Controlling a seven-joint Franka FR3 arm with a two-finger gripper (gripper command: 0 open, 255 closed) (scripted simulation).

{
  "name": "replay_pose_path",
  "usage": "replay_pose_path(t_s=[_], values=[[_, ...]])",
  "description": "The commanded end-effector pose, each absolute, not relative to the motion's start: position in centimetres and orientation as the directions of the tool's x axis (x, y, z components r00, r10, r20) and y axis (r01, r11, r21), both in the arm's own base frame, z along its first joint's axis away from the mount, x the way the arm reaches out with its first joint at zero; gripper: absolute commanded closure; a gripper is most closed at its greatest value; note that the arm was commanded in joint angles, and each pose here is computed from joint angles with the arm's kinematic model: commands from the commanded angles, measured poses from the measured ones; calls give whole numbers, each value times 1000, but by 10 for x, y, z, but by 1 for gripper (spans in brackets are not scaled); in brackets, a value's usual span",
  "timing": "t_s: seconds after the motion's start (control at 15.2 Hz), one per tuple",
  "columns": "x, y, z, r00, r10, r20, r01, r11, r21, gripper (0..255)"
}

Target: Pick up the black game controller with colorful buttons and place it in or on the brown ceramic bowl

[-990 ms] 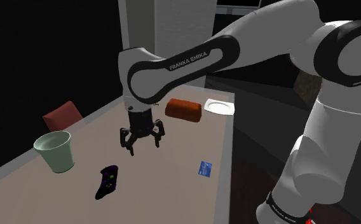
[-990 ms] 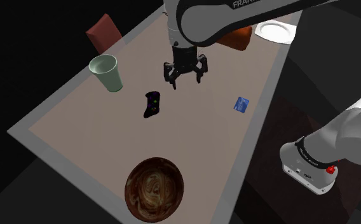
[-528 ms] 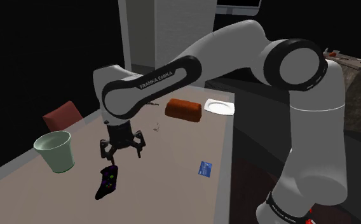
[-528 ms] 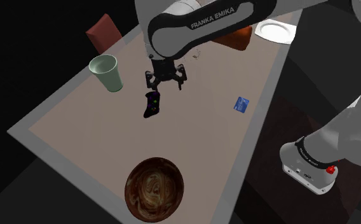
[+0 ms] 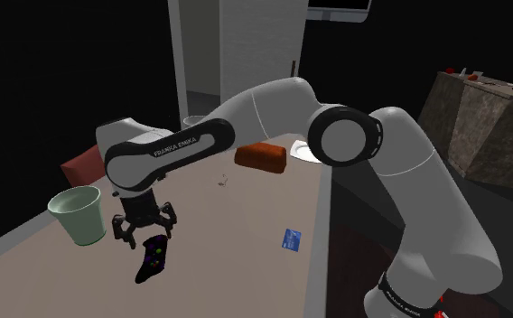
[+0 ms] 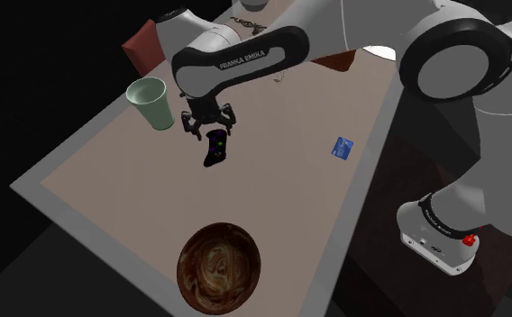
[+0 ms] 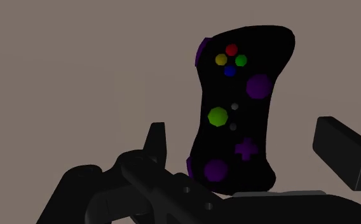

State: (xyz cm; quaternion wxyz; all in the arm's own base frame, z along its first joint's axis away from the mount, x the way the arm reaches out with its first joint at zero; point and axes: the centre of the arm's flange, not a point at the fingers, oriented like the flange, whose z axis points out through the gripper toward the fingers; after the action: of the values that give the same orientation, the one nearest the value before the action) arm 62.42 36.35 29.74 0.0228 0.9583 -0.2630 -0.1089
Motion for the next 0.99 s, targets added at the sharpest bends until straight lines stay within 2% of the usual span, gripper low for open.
replay_pose_path(t_s=[0.0,0.46,0.92], values=[[629,369,282,832,-519,-197,-508,-855,107,0],[622,369,248,832,-519,-197,-508,-855,107,0],[622,369,248,832,-519,-197,-508,-855,107,0]])
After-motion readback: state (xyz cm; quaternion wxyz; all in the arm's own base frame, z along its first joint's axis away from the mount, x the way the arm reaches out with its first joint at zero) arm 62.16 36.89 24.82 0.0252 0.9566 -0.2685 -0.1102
